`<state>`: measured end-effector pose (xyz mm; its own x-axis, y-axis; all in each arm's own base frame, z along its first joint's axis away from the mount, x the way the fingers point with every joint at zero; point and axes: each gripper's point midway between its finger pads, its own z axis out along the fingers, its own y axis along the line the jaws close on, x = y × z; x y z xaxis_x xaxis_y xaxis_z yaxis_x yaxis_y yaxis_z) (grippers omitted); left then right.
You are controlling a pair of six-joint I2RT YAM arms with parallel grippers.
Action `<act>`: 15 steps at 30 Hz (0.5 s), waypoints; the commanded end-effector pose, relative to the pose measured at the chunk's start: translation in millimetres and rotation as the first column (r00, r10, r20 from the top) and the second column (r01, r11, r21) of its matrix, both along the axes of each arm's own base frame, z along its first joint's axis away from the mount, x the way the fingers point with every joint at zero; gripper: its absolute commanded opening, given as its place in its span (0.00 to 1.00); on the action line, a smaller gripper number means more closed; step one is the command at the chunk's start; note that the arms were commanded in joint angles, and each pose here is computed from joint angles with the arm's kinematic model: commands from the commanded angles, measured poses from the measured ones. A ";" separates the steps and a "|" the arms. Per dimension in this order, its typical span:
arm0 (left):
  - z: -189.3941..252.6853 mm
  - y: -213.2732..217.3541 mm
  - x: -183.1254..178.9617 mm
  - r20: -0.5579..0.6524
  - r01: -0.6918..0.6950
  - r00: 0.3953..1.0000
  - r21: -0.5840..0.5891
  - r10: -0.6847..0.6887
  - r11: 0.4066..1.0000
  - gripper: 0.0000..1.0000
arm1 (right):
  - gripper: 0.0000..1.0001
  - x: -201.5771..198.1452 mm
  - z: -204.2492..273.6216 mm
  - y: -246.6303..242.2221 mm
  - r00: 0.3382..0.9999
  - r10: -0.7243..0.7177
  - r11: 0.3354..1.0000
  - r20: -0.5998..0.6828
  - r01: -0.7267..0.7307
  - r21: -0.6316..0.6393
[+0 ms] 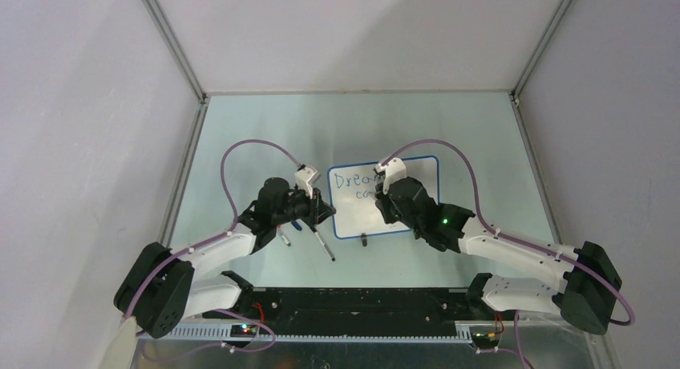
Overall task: Write a sentence on the whiteboard
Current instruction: Write a sentence with the whiteboard marker.
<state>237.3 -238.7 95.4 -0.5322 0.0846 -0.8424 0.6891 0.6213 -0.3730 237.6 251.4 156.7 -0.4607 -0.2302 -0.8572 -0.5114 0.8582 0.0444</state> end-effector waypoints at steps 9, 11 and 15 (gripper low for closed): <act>16.3 -5.7 3.7 0.058 0.025 0.998 -0.018 -0.024 1.000 0.26 | 0.00 15.1 25.4 3.1 0.997 -0.033 0.998 0.066 0.029 0.049; 17.0 -5.7 4.0 0.060 0.024 0.998 -0.019 -0.023 1.000 0.26 | 0.00 14.8 25.2 4.0 0.997 -0.027 0.998 0.065 0.024 0.050; 17.1 -5.6 4.1 0.060 0.024 0.998 -0.019 -0.023 1.000 0.26 | 0.00 13.9 24.5 6.4 0.998 -0.016 0.999 0.062 0.012 0.052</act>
